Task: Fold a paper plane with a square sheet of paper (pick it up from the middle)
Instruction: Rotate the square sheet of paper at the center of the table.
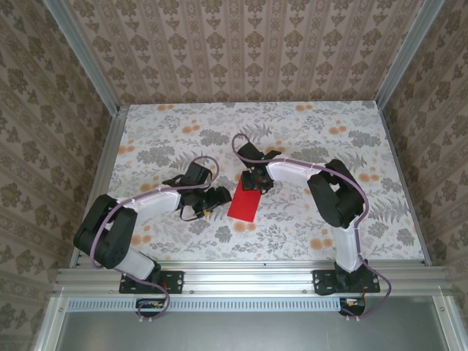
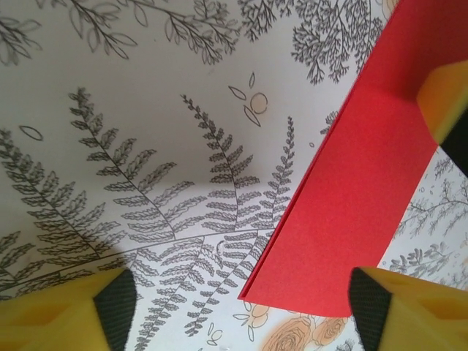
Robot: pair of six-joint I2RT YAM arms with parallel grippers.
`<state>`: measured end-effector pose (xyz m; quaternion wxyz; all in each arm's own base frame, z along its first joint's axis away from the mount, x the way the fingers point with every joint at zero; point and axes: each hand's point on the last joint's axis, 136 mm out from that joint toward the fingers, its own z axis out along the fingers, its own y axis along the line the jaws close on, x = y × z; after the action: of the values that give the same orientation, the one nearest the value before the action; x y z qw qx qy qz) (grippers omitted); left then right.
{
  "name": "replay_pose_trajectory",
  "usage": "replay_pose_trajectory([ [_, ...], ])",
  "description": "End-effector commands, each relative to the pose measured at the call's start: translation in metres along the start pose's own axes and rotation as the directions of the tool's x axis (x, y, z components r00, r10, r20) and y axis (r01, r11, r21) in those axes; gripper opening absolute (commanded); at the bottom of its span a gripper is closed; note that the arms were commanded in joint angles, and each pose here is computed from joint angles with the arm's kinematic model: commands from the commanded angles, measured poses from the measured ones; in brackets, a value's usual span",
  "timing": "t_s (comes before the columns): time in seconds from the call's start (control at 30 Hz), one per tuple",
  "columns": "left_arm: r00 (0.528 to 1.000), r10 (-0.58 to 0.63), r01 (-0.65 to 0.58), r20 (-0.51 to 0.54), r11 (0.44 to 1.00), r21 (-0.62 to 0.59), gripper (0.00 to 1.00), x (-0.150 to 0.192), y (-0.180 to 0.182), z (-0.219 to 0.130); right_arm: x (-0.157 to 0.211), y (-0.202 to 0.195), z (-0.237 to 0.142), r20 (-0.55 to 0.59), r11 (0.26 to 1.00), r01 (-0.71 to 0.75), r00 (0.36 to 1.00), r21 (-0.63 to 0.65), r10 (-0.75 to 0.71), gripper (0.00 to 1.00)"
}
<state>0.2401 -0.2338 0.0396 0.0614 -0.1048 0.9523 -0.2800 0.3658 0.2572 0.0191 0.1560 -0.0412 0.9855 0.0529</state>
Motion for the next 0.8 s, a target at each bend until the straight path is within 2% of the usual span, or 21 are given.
replay_pose_trajectory([
  [0.0,0.999,-0.001,0.003,-0.036,0.999,0.052,0.74,0.004,-0.012,0.003,0.019,-0.012,0.015,-0.085,0.983,0.174,0.982,0.065,-0.168,0.51],
  [0.13,0.997,-0.010,0.017,-0.078,0.996,0.092,0.69,0.013,-0.015,0.009,0.033,-0.008,0.020,-0.132,0.955,0.298,0.946,0.000,-0.295,0.51],
  [0.27,0.995,-0.009,0.019,-0.095,0.994,0.105,0.64,0.020,-0.017,0.012,0.030,0.010,0.011,-0.089,0.940,0.324,0.939,-0.106,-0.333,0.50],
  [0.37,0.995,-0.013,0.023,-0.096,0.995,0.100,0.61,0.022,-0.016,0.013,0.007,0.022,-0.006,-0.006,0.947,0.290,0.956,-0.137,-0.293,0.50],
  [0.53,0.995,-0.016,0.026,-0.103,0.995,0.095,0.56,0.025,-0.017,0.015,-0.019,0.026,-0.038,0.095,0.979,0.153,0.985,-0.136,-0.141,0.51],
  [0.77,0.992,-0.023,0.034,-0.126,0.996,0.084,0.54,0.034,-0.016,0.016,-0.006,0.012,-0.019,0.024,0.997,0.049,0.999,-0.067,-0.048,0.51],
])
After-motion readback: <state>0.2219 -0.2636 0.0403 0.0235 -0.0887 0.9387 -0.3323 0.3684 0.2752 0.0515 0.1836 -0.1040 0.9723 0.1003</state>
